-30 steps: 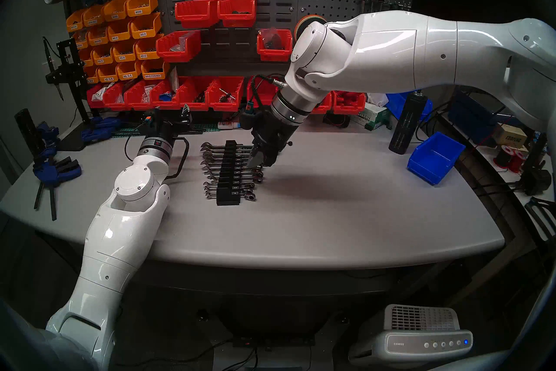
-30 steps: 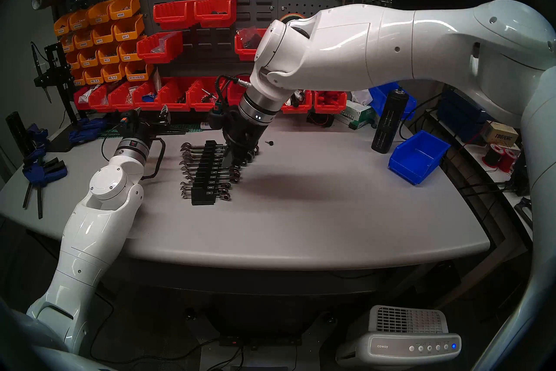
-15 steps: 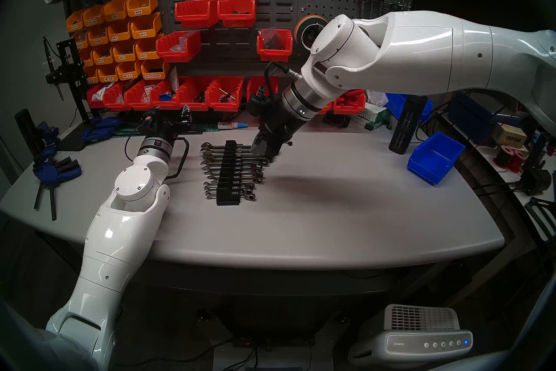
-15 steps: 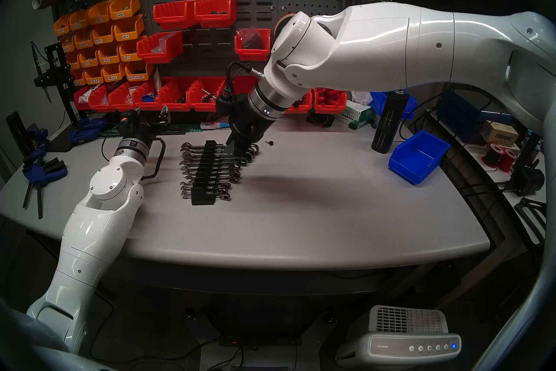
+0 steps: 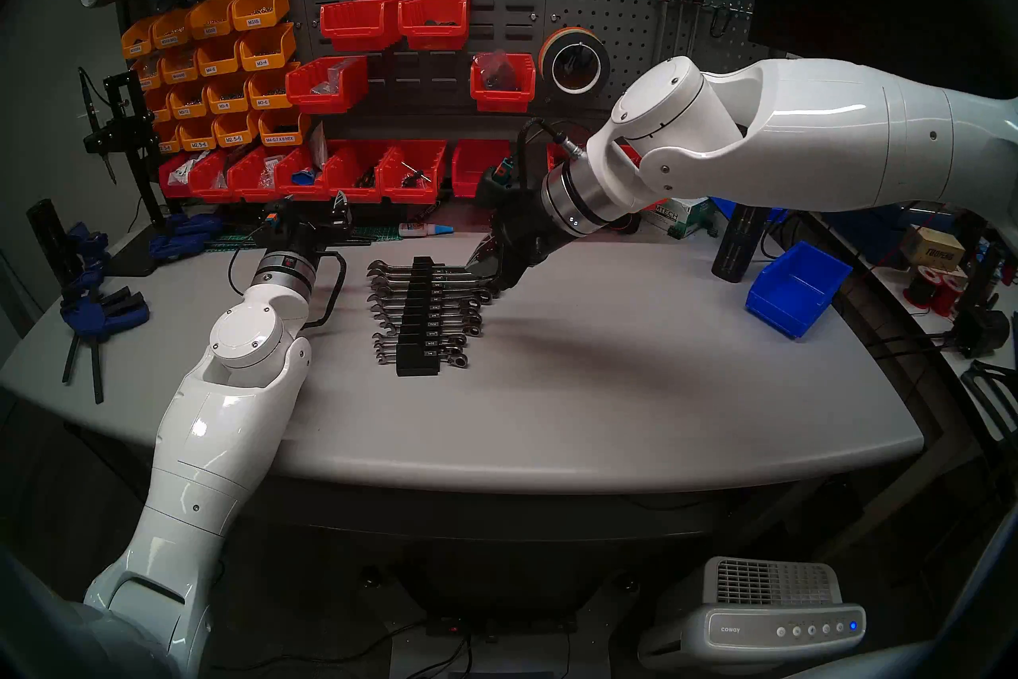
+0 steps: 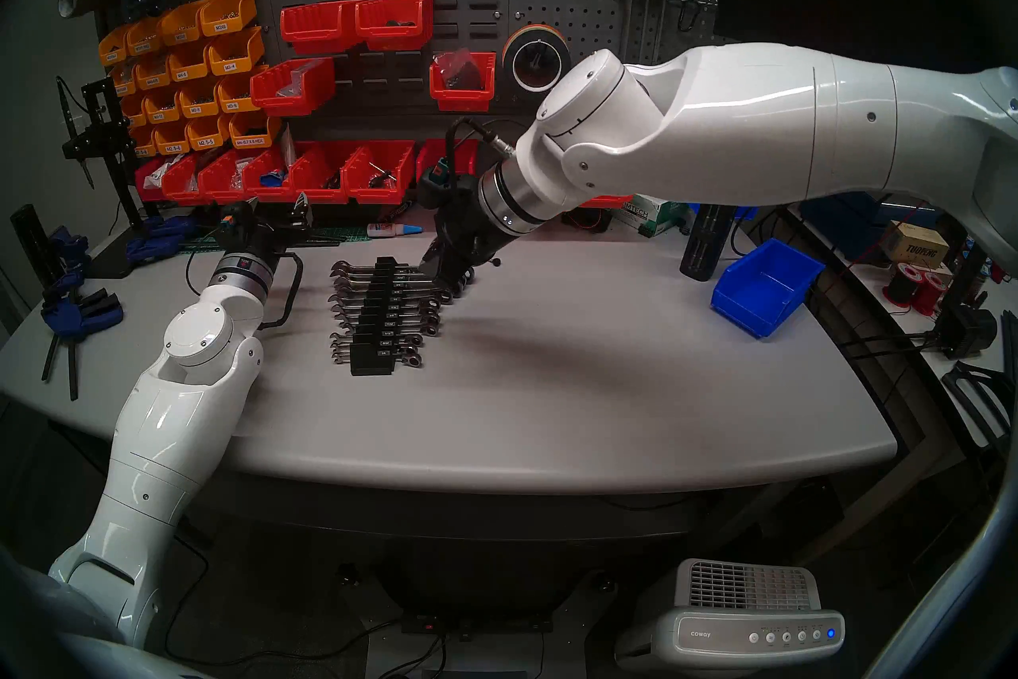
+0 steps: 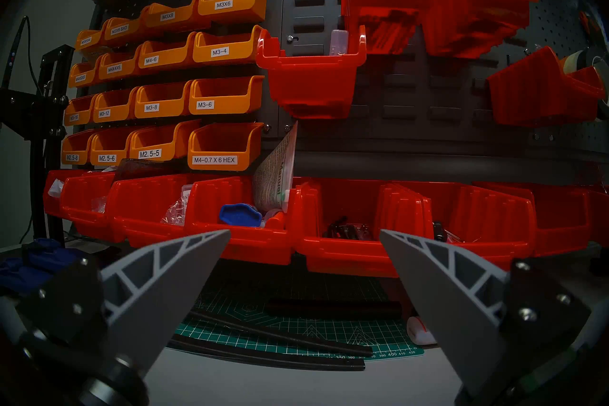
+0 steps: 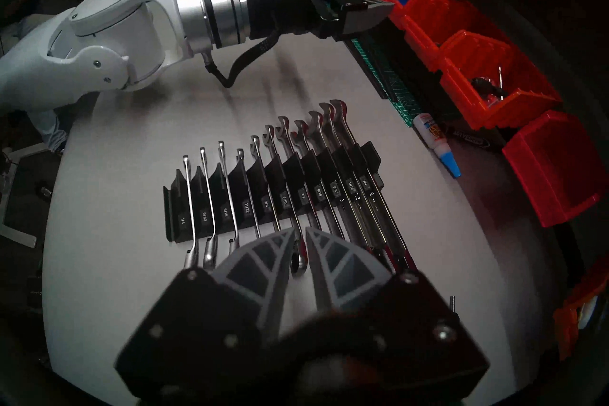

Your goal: Put the wrenches on the table into the correct slot in the case

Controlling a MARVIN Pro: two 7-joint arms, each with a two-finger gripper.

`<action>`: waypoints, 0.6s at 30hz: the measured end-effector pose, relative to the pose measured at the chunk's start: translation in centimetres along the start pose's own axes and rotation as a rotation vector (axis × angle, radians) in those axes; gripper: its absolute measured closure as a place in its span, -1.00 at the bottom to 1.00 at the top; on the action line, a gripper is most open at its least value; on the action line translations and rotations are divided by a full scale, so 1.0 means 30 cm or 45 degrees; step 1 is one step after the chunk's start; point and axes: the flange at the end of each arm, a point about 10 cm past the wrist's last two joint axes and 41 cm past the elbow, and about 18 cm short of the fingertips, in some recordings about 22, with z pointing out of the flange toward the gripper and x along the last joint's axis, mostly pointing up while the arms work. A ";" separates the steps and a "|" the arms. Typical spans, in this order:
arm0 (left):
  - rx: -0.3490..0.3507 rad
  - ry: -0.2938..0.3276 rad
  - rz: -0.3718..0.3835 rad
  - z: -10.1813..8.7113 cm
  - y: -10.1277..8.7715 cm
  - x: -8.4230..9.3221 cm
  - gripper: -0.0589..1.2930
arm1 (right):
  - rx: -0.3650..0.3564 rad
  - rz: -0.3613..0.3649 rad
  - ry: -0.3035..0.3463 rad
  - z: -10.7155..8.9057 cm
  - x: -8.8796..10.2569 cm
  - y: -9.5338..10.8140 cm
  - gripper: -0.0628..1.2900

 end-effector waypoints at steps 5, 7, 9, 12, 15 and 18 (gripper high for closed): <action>0.000 0.000 0.000 0.000 0.000 0.000 -0.91 | -0.063 0.034 0.057 -0.016 -0.024 -0.007 0.62; 0.000 0.000 0.000 0.000 0.000 0.000 -0.91 | -0.103 0.058 0.097 -0.027 -0.039 -0.015 0.47; 0.000 0.000 0.000 0.000 0.000 0.000 -0.91 | -0.121 0.070 0.119 -0.032 -0.046 -0.019 0.47; 0.000 0.000 0.000 0.000 0.000 0.000 -0.91 | -0.157 0.088 0.159 -0.041 -0.055 -0.033 0.40; 0.000 0.000 0.000 0.000 0.000 0.000 -0.91 | -0.199 0.113 0.194 -0.052 -0.069 -0.048 0.25; 0.000 0.000 0.000 0.000 0.000 0.000 -0.91 | -0.240 0.138 0.217 -0.059 -0.084 -0.060 0.17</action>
